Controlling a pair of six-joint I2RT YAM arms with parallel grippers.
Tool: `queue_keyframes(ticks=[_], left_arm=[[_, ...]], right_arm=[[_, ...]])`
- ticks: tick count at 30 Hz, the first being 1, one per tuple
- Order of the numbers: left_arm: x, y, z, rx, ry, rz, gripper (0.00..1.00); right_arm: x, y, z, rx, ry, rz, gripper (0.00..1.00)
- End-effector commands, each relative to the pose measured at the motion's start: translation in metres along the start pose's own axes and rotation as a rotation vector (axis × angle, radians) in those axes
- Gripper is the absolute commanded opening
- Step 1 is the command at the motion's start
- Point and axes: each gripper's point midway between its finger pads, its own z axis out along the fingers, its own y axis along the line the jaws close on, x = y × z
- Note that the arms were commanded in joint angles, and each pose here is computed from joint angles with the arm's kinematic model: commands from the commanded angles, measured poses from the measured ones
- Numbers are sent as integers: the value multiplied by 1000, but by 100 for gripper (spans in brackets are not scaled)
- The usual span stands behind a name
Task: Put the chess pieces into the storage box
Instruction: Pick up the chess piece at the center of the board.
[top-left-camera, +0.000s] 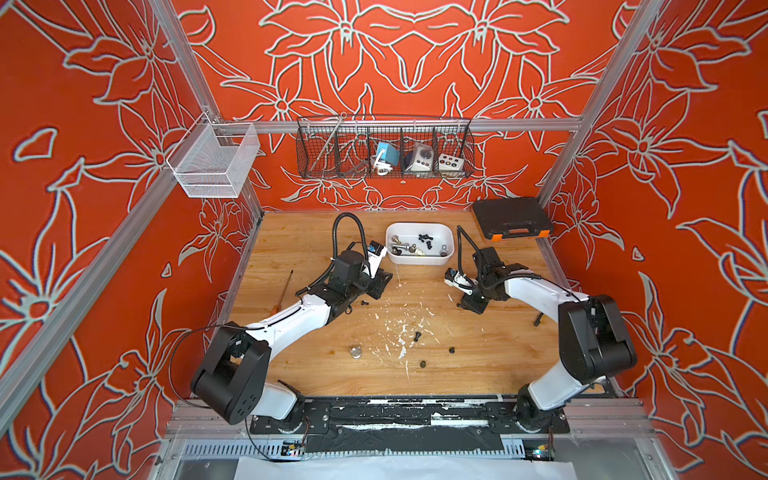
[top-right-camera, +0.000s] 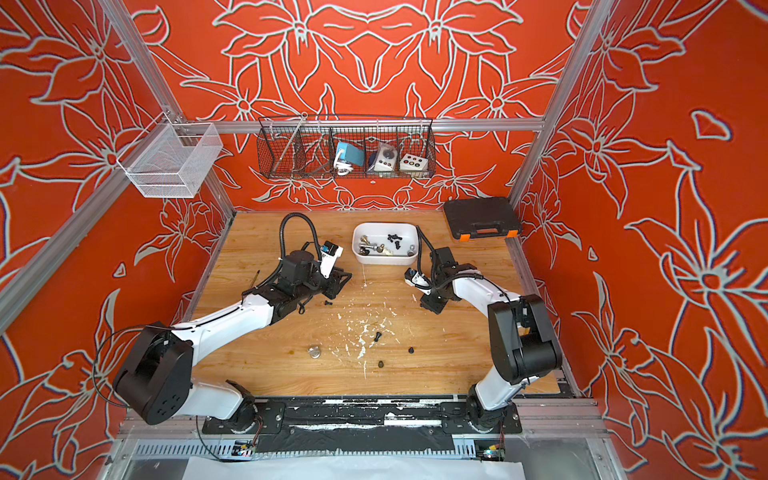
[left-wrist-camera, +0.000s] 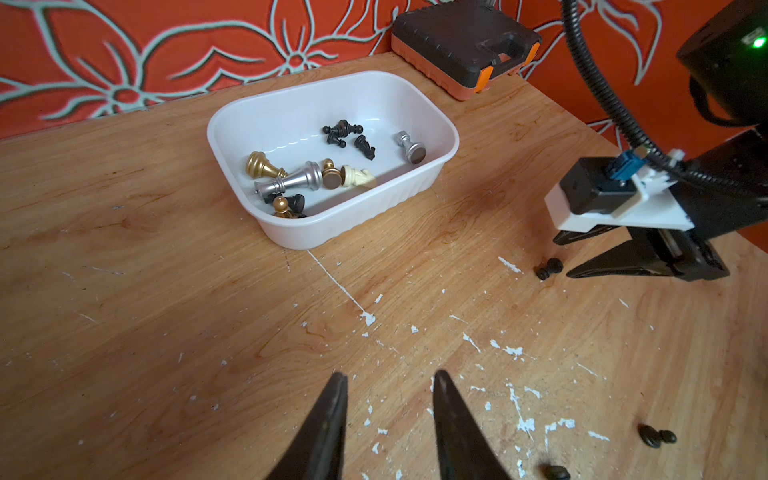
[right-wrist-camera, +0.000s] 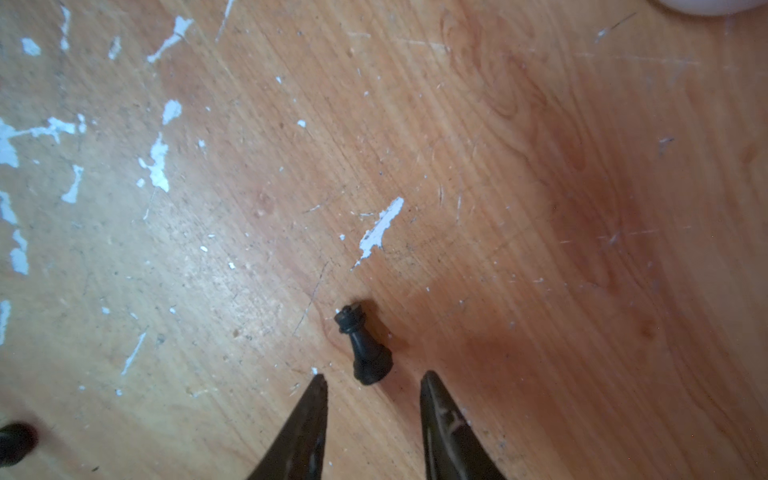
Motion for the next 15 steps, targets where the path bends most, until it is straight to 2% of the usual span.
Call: queue_keyframes(ticks=[1,15], left_arm=[[-8,-1,-7,8,-33,-16,35],[-5,-2,-6,16,-27,-26,35]], right_arm=[[-7,-1,3,-8,-5,-52,38],[0,3,18,-46,37,-48,33]])
